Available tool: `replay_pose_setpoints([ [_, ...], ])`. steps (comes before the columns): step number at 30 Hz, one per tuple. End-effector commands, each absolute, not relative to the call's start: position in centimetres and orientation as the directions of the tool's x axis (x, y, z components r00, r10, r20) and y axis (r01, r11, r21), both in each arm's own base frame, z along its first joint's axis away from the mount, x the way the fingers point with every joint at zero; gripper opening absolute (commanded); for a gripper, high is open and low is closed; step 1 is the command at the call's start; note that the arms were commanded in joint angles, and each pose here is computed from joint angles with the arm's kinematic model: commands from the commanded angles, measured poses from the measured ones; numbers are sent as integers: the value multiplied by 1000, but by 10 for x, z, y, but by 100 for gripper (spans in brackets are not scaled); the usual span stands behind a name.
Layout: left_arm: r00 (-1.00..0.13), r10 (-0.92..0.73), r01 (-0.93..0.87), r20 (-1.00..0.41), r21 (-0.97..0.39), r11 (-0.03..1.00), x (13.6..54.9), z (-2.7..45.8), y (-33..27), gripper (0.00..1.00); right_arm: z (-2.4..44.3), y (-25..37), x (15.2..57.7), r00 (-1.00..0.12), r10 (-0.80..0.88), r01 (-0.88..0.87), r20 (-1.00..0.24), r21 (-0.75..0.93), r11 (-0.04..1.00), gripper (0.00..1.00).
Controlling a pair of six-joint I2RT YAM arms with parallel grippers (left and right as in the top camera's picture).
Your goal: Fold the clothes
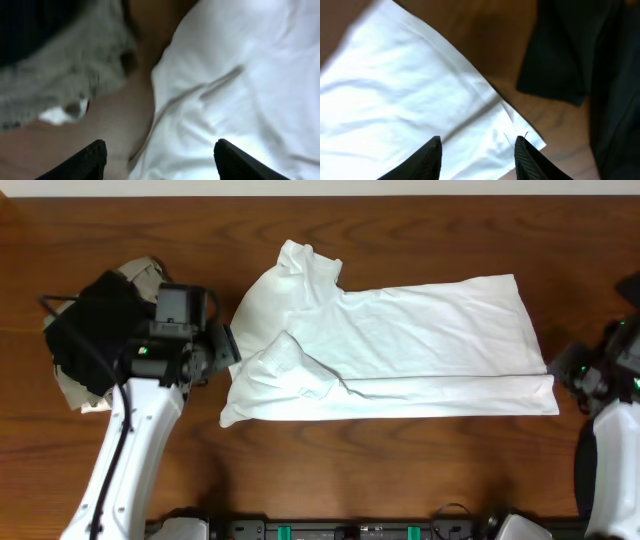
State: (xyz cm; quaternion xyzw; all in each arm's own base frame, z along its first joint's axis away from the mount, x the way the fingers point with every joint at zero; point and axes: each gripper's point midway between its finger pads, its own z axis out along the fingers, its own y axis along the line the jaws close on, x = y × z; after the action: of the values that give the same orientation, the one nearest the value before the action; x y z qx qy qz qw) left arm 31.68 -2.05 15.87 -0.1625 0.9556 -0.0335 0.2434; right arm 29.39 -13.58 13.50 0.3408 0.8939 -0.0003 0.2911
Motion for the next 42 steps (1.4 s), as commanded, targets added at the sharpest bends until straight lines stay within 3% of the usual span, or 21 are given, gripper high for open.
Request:
replay_pose_setpoints([
  [1, -785, -304, -246, -540, -180, 953, 334, 182, -23, 71, 154, -129, 291, -600, 572, 570, -560, 202, 796, 47],
  [7, -755, -244, -127, -608, -228, 965, 371, 194, -40, 72, 157, -120, 290, -620, 556, 533, -553, 224, 816, 47],
  [16, -853, -46, 103, -519, -254, 962, 463, 182, -81, 81, 155, -116, 289, -641, 544, 515, -543, 222, 828, 52],
  [19, -871, 14, 158, -491, -252, 955, 495, 162, -89, 86, 152, -114, 286, -650, 545, 517, -529, 218, 828, 52],
  [26, -865, 130, 249, -485, -190, 950, 543, 92, -92, 86, 145, -112, 281, -669, 554, 524, -496, 214, 824, 52],
  [37, -874, 139, 257, -466, -198, 946, 560, 28, -100, 85, 140, -112, 280, -678, 555, 525, -481, 210, 825, 52],
  [40, -881, 152, 274, -449, -222, 936, 556, 20, -111, 77, 140, -112, 280, -679, 556, 526, -479, 210, 824, 52],
  [42, -880, 164, 286, -446, -223, 932, 553, 19, -118, 62, 140, -112, 280, -680, 555, 526, -479, 209, 824, 52],
])
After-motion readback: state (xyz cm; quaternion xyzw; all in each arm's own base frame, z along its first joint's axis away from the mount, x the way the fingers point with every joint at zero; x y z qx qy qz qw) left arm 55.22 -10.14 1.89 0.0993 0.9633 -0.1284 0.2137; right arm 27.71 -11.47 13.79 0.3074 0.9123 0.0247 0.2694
